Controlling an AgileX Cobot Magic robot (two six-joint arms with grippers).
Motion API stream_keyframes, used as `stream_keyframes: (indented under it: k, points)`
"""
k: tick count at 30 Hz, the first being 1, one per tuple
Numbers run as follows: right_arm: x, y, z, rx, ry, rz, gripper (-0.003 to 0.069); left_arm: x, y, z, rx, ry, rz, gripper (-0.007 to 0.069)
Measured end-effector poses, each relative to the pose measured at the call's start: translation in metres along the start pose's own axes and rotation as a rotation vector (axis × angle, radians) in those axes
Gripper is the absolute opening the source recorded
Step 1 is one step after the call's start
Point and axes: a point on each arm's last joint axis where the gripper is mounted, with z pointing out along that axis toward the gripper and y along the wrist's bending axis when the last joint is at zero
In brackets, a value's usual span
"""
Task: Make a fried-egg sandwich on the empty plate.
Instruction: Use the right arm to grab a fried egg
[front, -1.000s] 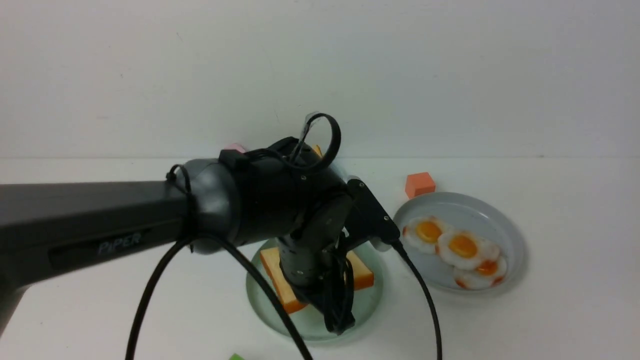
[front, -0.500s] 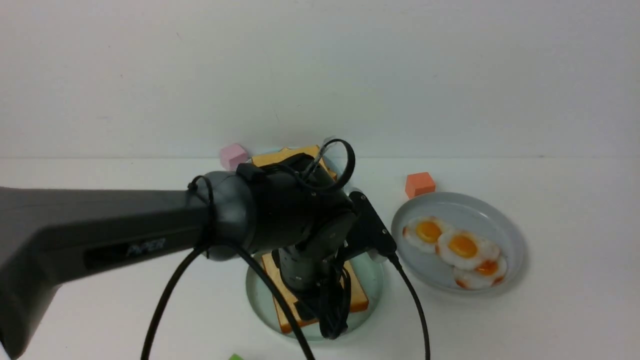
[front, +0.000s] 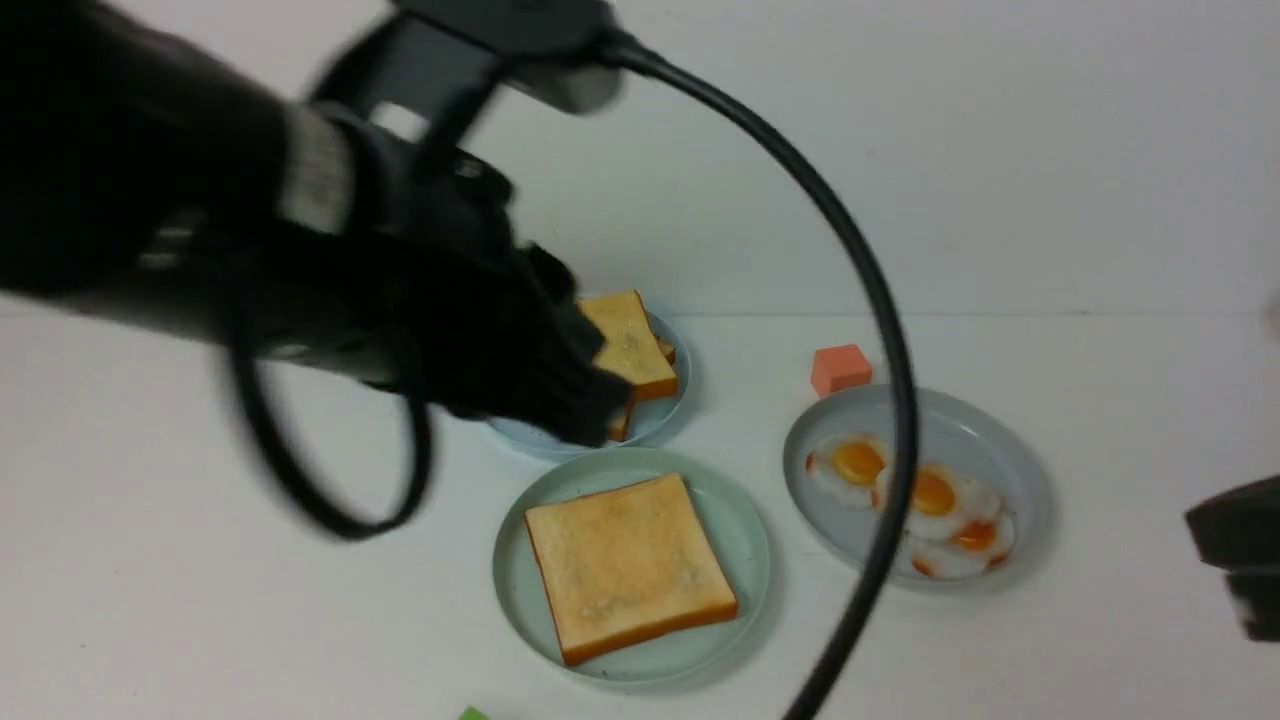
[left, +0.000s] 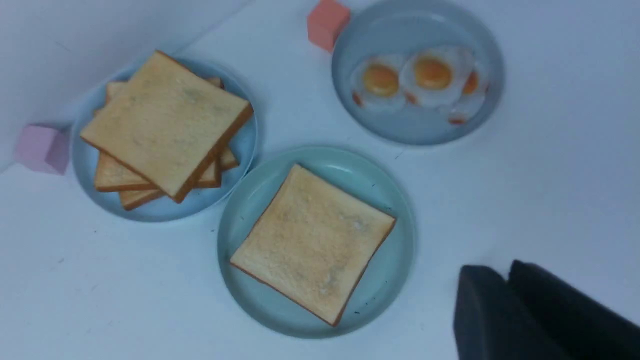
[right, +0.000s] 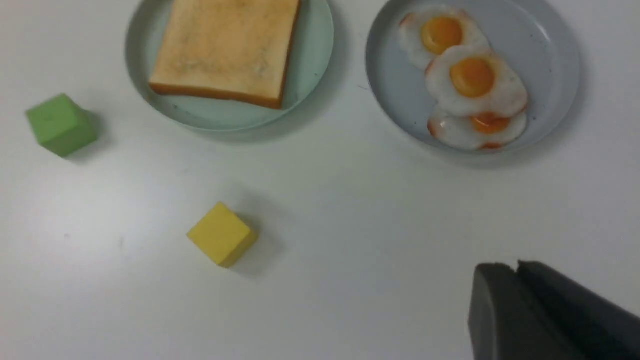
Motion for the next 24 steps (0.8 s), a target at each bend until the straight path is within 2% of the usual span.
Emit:
stream_keyframes:
  k: [2,4,5,8,10,13,15,17,18,19,20,22,24]
  points:
    - [-0.008,0.000,0.014,0.012,0.039,-0.010,0.0076,0.009,0.001,-0.018,0.002,-0.039,-0.011,-0.0013]
    - [-0.028,0.000,0.050,0.029,0.138,-0.036,0.0082,0.039,0.002,-0.055,0.023,-0.118,-0.048,-0.0013]
    - [-0.029,0.000,0.056,0.029,0.156,-0.045,0.0083,0.041,0.002,-0.057,0.025,-0.127,-0.051,-0.0013]
    - [-0.054,-0.007,0.104,0.023,0.266,-0.112,0.0090,0.082,0.004,-0.087,0.053,-0.264,-0.103,-0.0013]
    - [-0.068,-0.017,0.136,0.007,0.345,-0.109,0.0108,0.107,0.005,-0.097,0.067,-0.350,-0.123,-0.0013]
    - [-0.076,-0.027,0.166,-0.008,0.416,-0.090,0.0140,0.122,0.006,-0.101,0.074,-0.407,-0.134,-0.0013]
    - [-0.081,-0.039,0.203,-0.011,0.479,-0.072,0.0211,0.136,0.007,-0.107,0.082,-0.463,-0.141,-0.0013]
    - [-0.082,-0.043,0.217,-0.012,0.500,-0.074,0.0262,0.141,0.007,-0.111,0.083,-0.483,-0.143,-0.0013]
    - [-0.081,-0.045,0.235,-0.018,0.527,-0.089,0.0354,0.144,0.008,-0.118,0.087,-0.524,-0.143,-0.0013]
    - [-0.080,-0.046,0.244,-0.019,0.538,-0.101,0.0410,0.145,0.008,-0.120,0.088,-0.541,-0.143,-0.0013]
    - [-0.080,-0.046,0.245,-0.019,0.539,-0.104,0.0422,0.145,0.008,-0.120,0.088,-0.542,-0.142,-0.0013]
    - [-0.079,-0.046,0.261,-0.020,0.526,-0.120,0.0577,0.145,0.009,-0.122,0.082,-0.556,-0.136,-0.0013]
    - [-0.080,-0.047,0.265,-0.009,0.503,-0.129,0.0645,0.145,0.009,-0.120,0.078,-0.548,-0.133,-0.0013]
